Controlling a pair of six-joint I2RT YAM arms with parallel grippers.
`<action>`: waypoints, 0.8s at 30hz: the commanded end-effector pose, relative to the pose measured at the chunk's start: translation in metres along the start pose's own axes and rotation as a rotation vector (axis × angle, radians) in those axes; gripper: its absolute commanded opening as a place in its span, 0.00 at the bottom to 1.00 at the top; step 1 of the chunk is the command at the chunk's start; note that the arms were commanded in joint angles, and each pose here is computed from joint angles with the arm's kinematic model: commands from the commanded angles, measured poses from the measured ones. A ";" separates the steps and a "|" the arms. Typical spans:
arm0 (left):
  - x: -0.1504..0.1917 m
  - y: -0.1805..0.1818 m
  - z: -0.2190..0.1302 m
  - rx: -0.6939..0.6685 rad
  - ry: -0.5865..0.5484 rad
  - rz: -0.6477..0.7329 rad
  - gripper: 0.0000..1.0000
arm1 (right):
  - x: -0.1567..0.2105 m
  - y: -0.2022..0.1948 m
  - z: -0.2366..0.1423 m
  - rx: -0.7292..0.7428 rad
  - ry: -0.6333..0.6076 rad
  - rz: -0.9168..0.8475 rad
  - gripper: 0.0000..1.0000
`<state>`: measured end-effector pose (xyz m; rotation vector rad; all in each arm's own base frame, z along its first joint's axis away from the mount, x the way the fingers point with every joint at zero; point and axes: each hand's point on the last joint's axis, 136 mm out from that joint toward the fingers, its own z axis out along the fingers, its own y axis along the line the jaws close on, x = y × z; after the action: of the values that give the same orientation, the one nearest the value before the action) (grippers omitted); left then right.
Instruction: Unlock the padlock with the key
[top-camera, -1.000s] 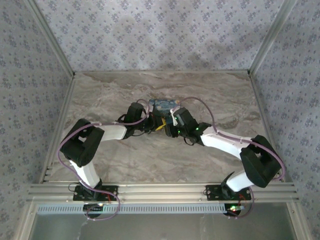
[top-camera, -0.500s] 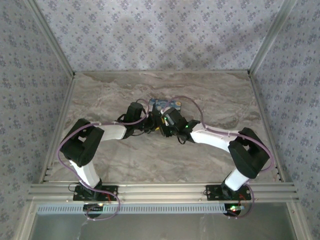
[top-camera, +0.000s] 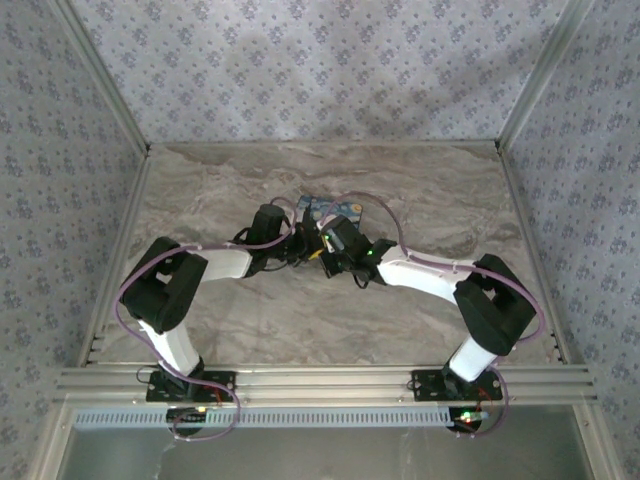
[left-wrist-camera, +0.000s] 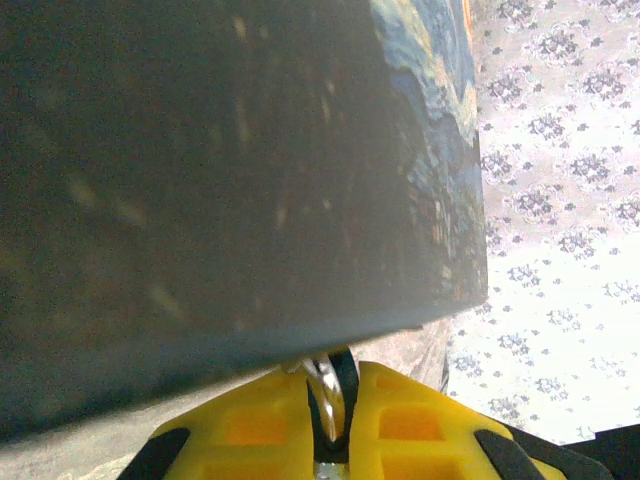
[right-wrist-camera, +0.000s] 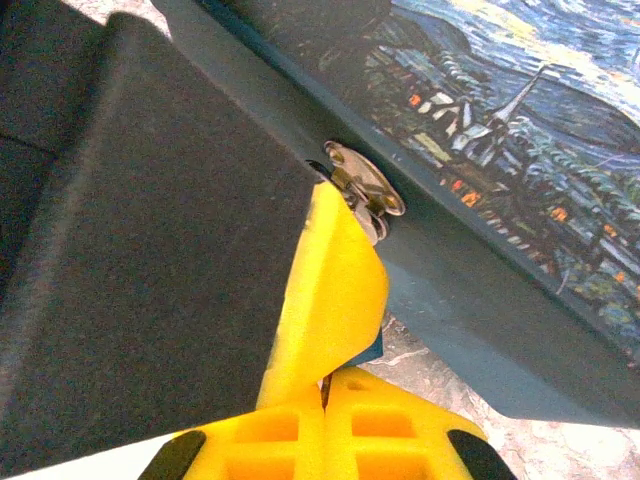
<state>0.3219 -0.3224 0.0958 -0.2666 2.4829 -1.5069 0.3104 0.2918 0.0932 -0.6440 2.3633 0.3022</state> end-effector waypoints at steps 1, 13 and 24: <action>0.001 -0.032 -0.006 0.090 0.013 0.059 0.00 | -0.006 -0.001 0.001 -0.014 -0.015 0.042 0.00; 0.011 0.017 -0.004 -0.049 0.019 0.041 0.08 | 0.010 -0.007 -0.015 -0.051 -0.022 0.102 0.33; 0.020 0.038 -0.008 -0.116 0.018 0.033 0.31 | 0.025 -0.009 -0.011 -0.048 -0.004 0.163 0.33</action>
<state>0.3056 -0.3071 0.0623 -0.2425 2.5682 -1.3788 0.2934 0.2726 0.0823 -0.5187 2.4156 0.4153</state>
